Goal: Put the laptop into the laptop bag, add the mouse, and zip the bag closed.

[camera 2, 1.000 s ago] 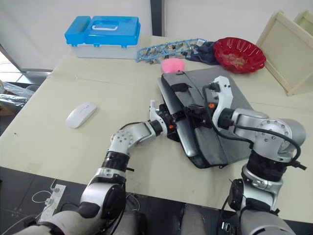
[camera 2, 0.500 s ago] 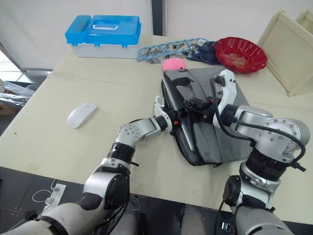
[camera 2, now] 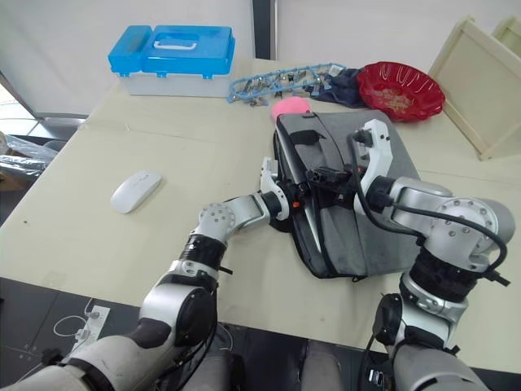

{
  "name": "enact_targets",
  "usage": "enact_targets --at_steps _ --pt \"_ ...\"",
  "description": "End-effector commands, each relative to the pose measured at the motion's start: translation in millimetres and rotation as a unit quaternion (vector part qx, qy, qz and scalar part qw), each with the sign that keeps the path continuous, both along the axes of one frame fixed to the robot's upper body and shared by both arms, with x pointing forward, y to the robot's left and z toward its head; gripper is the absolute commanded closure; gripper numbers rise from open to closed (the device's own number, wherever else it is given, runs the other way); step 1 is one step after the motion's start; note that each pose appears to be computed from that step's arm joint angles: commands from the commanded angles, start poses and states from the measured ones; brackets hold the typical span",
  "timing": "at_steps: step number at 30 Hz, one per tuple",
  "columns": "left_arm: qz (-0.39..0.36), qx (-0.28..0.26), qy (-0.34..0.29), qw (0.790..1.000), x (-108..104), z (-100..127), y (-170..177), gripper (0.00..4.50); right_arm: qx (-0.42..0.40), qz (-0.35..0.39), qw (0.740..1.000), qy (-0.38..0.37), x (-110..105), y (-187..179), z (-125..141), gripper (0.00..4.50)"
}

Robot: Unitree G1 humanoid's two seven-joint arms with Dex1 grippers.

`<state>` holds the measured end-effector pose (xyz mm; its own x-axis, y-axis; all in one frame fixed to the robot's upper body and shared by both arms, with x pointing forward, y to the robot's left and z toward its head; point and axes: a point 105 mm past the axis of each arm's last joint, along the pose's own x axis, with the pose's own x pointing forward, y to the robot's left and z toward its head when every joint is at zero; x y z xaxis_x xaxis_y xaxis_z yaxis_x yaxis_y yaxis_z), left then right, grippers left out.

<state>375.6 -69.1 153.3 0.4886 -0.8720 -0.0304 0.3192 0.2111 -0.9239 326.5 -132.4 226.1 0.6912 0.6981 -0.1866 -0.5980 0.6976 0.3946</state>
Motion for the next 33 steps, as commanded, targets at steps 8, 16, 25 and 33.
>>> enact_targets --at_steps 8,16,25,33 --pt "-0.04 -0.002 -0.056 0.998 -30.8 12.1 -0.5 0.07 0.001 0.024 0.999 -0.021 -3.3 1.2 6.6 4.5" --pt "0.014 -0.017 -0.088 0.996 -28.5 18.1 44.7 0.07 -0.002 0.028 0.999 -0.022 -1.9 2.3 5.5 4.5" --pt "0.038 -0.016 -0.069 0.997 -34.1 8.8 51.9 2.64 -0.005 0.033 0.999 -0.023 -1.9 3.1 6.1 4.5" --pt "0.024 -0.028 -0.065 0.997 -38.1 9.4 51.8 4.47 -0.007 0.051 0.998 -0.024 -6.3 9.1 8.1 4.5"
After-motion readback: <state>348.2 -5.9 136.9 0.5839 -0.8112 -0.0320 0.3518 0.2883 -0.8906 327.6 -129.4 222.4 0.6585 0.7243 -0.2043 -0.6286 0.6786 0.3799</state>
